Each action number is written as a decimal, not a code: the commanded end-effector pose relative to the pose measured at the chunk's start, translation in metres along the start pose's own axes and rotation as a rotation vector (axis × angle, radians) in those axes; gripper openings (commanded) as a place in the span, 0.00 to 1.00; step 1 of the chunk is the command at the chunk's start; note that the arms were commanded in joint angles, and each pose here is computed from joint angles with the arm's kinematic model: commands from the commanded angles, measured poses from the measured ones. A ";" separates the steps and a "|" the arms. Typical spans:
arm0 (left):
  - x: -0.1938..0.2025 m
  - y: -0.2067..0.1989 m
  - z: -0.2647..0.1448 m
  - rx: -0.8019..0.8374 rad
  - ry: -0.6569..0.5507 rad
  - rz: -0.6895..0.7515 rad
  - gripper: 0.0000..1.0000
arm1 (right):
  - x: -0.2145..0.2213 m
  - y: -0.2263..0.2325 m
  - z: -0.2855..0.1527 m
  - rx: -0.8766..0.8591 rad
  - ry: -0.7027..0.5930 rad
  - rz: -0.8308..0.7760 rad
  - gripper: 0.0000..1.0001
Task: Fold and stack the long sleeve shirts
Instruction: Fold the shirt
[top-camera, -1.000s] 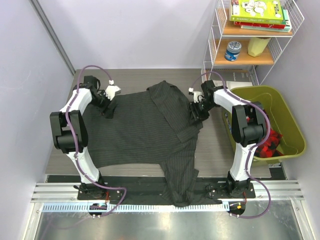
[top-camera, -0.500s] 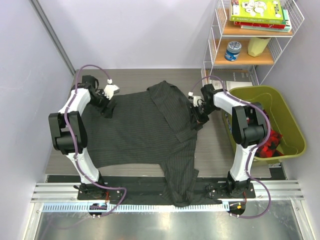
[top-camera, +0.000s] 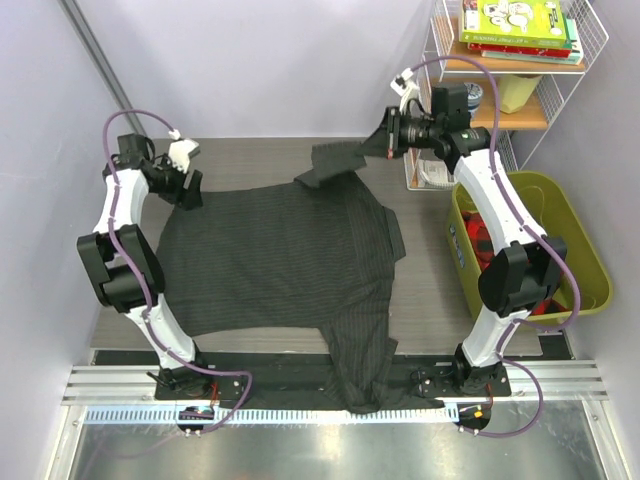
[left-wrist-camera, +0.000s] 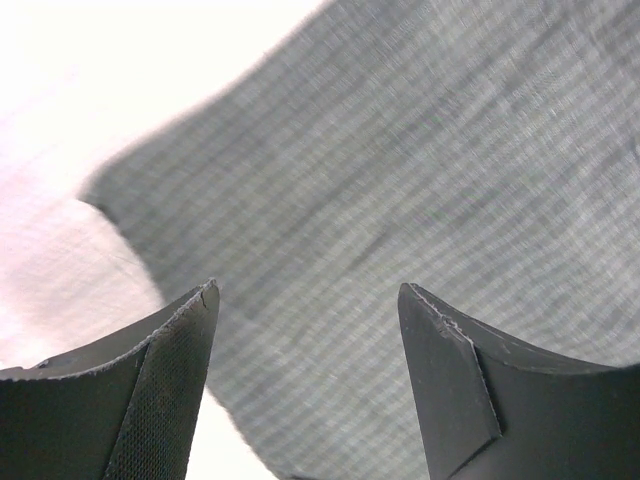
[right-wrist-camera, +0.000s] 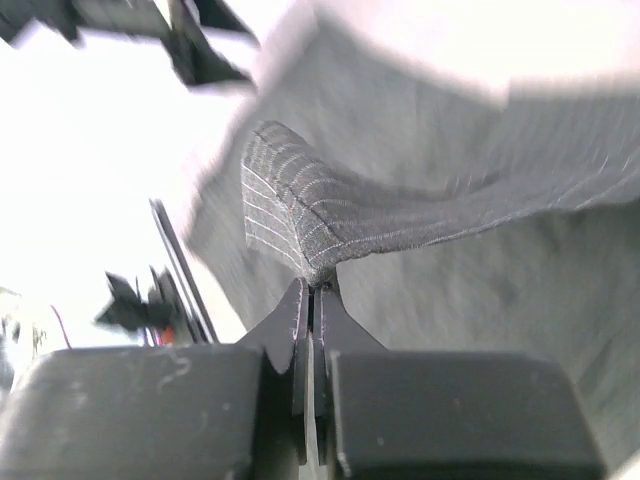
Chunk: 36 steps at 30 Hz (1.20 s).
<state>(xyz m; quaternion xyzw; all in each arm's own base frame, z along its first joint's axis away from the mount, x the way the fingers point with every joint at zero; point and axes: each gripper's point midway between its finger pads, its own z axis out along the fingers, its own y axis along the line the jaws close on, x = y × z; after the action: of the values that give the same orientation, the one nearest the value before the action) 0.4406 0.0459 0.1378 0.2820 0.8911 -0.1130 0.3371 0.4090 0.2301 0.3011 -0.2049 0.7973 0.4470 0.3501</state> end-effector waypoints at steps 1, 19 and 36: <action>-0.027 0.031 -0.004 -0.032 -0.142 0.050 0.73 | -0.082 0.045 -0.013 -0.107 -0.238 -0.014 0.01; -0.013 0.126 0.057 -0.032 -0.097 0.346 0.57 | -0.149 0.071 -0.011 -0.202 -0.407 -0.044 0.01; 0.021 0.157 0.104 -0.033 -0.007 0.394 0.41 | -0.153 0.076 -0.014 -0.214 -0.413 -0.048 0.01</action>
<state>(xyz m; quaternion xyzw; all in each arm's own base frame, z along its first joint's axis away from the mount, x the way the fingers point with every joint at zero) 0.5634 0.1341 0.0352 0.4208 0.8361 -0.0535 0.3479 0.4701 0.2585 0.4216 -0.1393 0.6886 0.5445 0.4582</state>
